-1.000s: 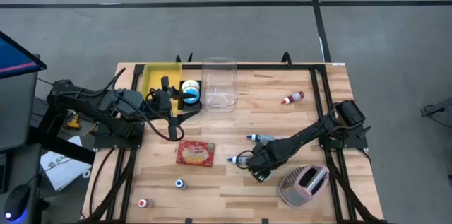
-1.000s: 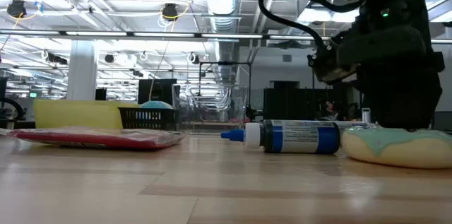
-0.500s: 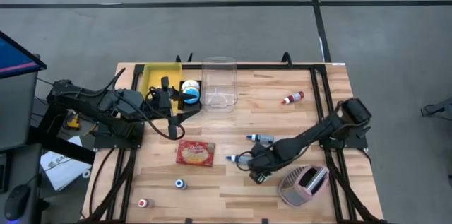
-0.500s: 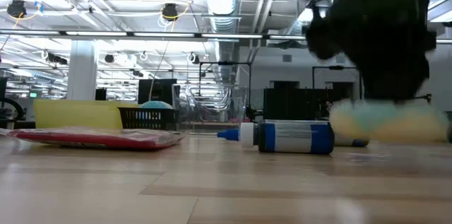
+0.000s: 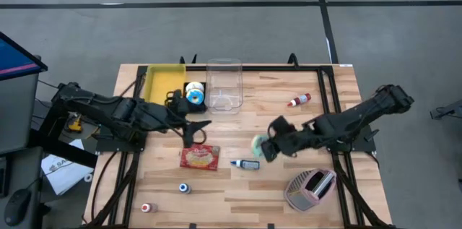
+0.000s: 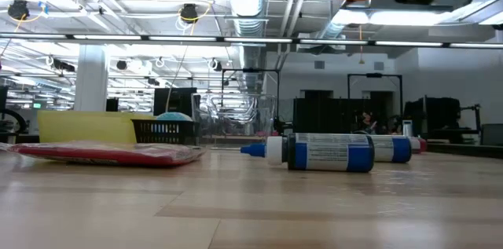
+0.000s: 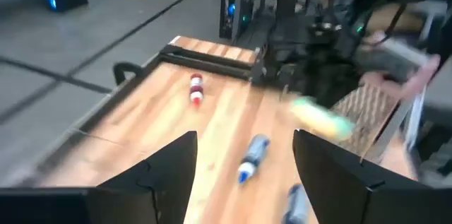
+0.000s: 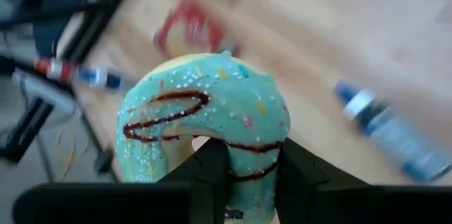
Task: Pick & Place Food Item
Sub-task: Put the green doughnut into the black bin
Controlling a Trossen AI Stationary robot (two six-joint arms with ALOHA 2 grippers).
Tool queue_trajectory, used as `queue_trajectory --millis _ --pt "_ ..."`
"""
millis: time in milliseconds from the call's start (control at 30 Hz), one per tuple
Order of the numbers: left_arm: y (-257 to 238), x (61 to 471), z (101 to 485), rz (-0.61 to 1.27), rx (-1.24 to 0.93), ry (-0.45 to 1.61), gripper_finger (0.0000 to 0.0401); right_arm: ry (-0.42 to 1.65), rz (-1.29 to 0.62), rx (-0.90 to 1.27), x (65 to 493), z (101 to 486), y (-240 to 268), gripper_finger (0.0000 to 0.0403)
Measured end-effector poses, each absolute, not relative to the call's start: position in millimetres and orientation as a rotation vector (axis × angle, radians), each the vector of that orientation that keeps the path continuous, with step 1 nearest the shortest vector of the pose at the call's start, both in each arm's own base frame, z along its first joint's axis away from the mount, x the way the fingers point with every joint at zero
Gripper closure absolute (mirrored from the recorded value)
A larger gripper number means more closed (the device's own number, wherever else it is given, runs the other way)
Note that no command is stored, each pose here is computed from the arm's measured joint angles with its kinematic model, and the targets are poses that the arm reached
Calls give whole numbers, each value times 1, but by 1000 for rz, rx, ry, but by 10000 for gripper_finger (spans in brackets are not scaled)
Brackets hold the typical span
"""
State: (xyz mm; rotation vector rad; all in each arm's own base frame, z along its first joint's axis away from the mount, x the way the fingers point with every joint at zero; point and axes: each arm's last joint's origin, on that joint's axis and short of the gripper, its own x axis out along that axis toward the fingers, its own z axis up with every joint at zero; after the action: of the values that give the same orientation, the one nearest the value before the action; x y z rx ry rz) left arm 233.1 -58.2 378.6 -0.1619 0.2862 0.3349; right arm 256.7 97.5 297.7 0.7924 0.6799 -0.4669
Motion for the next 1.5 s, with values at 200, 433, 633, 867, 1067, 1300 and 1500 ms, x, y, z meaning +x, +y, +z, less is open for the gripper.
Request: queue_trajectory --millis 200,433,633,867,1067,1300,1500 --pt "-68 272 365 326 -363 208 163 632 -519 686 267 307 73 325" --pt "-66 301 351 276 -530 179 156 591 -514 562 290 331 54 325" --pt "-59 306 350 287 -548 166 155 567 -478 474 297 350 49 324" --pt "-49 308 350 325 -591 147 149 505 -446 466 300 363 49 301" --pt "-39 311 353 331 -617 108 148 502 -445 462 301 363 49 299" --pt "-41 322 348 284 -661 101 146 502 -448 452 306 359 47 299" --pt "-43 324 341 287 -671 132 146 498 -443 449 310 357 48 298"
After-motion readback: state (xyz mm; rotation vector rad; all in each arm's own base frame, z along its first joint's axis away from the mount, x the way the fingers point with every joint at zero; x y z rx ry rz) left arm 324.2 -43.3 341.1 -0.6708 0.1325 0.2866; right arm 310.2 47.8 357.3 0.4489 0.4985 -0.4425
